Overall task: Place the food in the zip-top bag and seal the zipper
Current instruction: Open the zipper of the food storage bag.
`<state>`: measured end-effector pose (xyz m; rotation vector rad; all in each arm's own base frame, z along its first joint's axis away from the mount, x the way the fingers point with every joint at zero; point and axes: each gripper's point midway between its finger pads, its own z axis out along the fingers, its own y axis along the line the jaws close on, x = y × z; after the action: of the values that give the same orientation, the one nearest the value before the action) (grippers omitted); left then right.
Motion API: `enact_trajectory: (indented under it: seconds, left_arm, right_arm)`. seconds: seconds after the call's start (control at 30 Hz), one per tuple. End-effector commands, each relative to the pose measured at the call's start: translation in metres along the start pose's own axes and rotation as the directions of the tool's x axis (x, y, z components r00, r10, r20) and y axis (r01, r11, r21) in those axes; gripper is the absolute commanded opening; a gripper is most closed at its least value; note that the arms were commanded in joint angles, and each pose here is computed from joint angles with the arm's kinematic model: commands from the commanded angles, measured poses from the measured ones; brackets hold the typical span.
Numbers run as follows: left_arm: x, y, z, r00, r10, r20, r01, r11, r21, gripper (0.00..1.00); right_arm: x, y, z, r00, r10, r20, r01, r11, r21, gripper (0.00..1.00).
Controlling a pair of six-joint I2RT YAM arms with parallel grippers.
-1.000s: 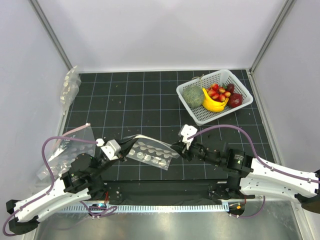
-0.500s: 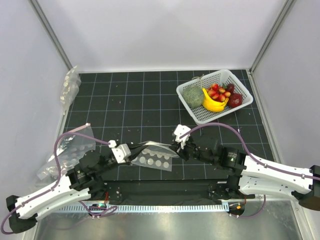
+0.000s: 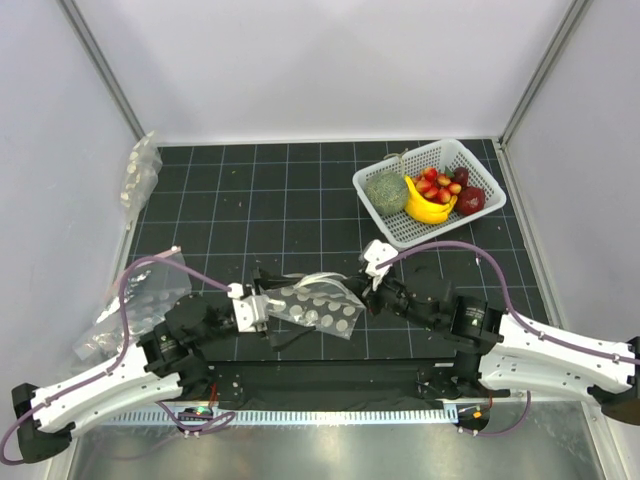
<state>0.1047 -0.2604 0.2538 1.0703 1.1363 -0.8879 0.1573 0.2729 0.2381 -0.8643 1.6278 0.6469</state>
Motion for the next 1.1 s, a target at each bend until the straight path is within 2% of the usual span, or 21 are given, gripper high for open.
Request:
enact_trajectory:
  seconds: [0.0, 0.17, 0.23, 0.27, 0.3, 0.47, 0.57, 0.6, 0.63, 0.8, 0.87, 0.93, 1.07]
  left_arm:
    - [-0.049, 0.005, -0.001, 0.992, 0.002, 0.127, -0.001, 1.0, -0.007, 1.0]
    - [-0.068, 0.041, -0.013, 0.982, -0.07, 0.176, 0.107, 0.972, -0.211, 1.0]
    - [-0.08, 0.067, -0.022, 0.97, -0.128, 0.206, 0.195, 0.917, -0.349, 1.0]
    - [-0.072, 0.074, -0.023, 0.976, -0.146, 0.161, 0.199, 0.898, -0.393, 1.0]
    - [-0.089, 0.087, -0.031, 0.974, -0.139, 0.177, 0.206, 0.868, -0.452, 1.0]
    - [-0.112, 0.115, -0.039, 0.987, -0.065, 0.149, 0.14, 0.806, -0.575, 1.0]
    - [-0.1, 0.121, -0.014, 0.998, -0.039, 0.048, 0.06, 0.817, -0.573, 1.0]
    - [-0.088, 0.121, 0.0, 0.999, -0.025, -0.02, 0.01, 0.834, -0.551, 1.0]
    - [-0.079, 0.113, 0.012, 0.998, -0.017, -0.055, -0.013, 0.866, -0.499, 0.99]
    - [-0.024, 0.102, 0.037, 0.973, -0.009, -0.232, -0.089, 0.908, -0.409, 1.0]
    - [-0.008, 0.097, 0.037, 0.962, -0.028, -0.273, -0.084, 0.917, -0.39, 1.0]
    - [0.0, 0.088, 0.035, 0.963, -0.047, -0.267, -0.056, 0.93, -0.364, 1.0]
    - [0.008, 0.072, 0.04, 0.961, -0.067, -0.268, -0.016, 0.955, -0.296, 1.0]
  right_arm:
    - [-0.026, -0.006, 0.005, 0.994, -0.003, 0.107, -0.002, 0.999, 0.045, 0.01]
    - [-0.023, -0.012, 0.024, 0.99, -0.135, 0.028, 0.132, 0.988, 0.079, 0.01]
    - [-0.027, -0.008, 0.033, 0.981, -0.192, 0.008, 0.191, 0.98, 0.056, 0.01]
    - [-0.026, -0.009, 0.034, 0.97, -0.243, -0.013, 0.243, 0.969, 0.044, 0.01]
    - [-0.028, -0.01, 0.035, 0.964, -0.265, -0.022, 0.266, 0.963, 0.05, 0.01]
    - [-0.042, -0.007, 0.047, 0.91, -0.414, 0.017, 0.413, 0.91, 0.024, 0.01]
    - [-0.057, -0.005, 0.055, 0.896, -0.435, 0.092, 0.432, 0.9, 0.05, 0.01]
    - [-0.058, -0.004, 0.057, 0.882, -0.461, 0.098, 0.459, 0.887, 0.047, 0.01]
    - [-0.053, -0.001, 0.059, 0.87, -0.482, 0.103, 0.482, 0.876, 0.027, 0.01]
    - [-0.034, 0.006, 0.062, 0.854, -0.509, 0.103, 0.514, 0.858, -0.019, 0.01]
    - [-0.026, 0.007, 0.06, 0.855, -0.509, 0.104, 0.514, 0.858, -0.028, 0.01]
    - [-0.015, 0.005, 0.057, 0.832, -0.547, 0.09, 0.552, 0.833, -0.04, 0.01]
    - [-0.014, 0.008, 0.051, 0.836, -0.537, 0.112, 0.545, 0.837, -0.048, 0.01]
